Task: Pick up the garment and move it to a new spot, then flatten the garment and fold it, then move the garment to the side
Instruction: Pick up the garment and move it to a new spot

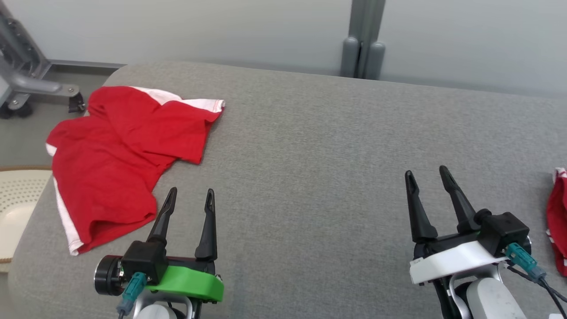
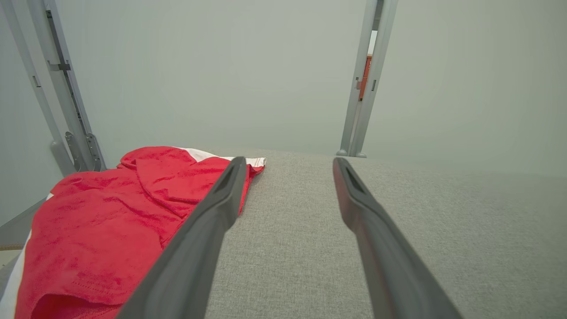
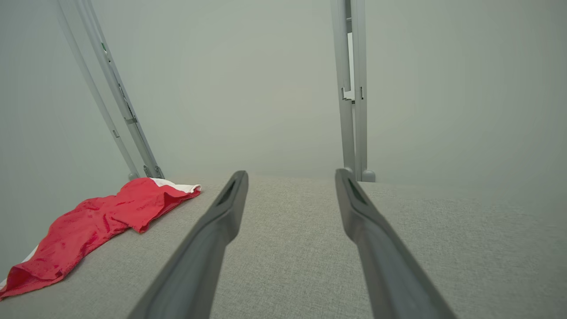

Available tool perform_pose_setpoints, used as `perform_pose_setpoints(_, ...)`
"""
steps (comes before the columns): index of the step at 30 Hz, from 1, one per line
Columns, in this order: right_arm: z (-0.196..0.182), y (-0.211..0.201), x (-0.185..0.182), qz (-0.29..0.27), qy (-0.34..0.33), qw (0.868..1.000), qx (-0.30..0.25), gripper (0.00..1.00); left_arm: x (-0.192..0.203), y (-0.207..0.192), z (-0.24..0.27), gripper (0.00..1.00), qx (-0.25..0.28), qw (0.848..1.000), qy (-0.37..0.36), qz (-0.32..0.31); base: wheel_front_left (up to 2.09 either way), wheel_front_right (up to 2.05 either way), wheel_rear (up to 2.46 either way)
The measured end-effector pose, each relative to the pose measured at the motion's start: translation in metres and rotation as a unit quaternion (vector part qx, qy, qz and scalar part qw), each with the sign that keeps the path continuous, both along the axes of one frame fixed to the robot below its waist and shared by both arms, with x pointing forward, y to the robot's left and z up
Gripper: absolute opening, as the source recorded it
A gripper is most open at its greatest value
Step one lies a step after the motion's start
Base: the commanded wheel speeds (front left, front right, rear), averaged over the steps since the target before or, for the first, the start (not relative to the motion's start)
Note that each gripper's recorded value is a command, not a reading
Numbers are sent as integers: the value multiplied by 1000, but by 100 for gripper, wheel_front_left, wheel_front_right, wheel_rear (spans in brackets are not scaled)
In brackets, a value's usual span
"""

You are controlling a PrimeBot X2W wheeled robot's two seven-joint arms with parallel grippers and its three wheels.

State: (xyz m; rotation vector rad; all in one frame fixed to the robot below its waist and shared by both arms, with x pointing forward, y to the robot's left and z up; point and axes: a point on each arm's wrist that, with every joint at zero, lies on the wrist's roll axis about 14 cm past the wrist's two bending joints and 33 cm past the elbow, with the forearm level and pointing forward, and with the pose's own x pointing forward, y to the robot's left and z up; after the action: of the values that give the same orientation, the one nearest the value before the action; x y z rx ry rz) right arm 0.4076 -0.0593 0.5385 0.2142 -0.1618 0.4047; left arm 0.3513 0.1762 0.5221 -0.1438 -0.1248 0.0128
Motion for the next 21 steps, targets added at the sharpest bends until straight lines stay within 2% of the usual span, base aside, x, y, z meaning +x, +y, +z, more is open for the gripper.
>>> perform_pose_setpoints(13,-14,99,-8,142,22,990,3,100,-49,83,-1,100,14,990,8,142,0,0,0)
perform_pose_setpoints(21,-23,120,-11,174,35,984,-1,100,-66,102,-5,100,12,983,16,180,0,0,0)
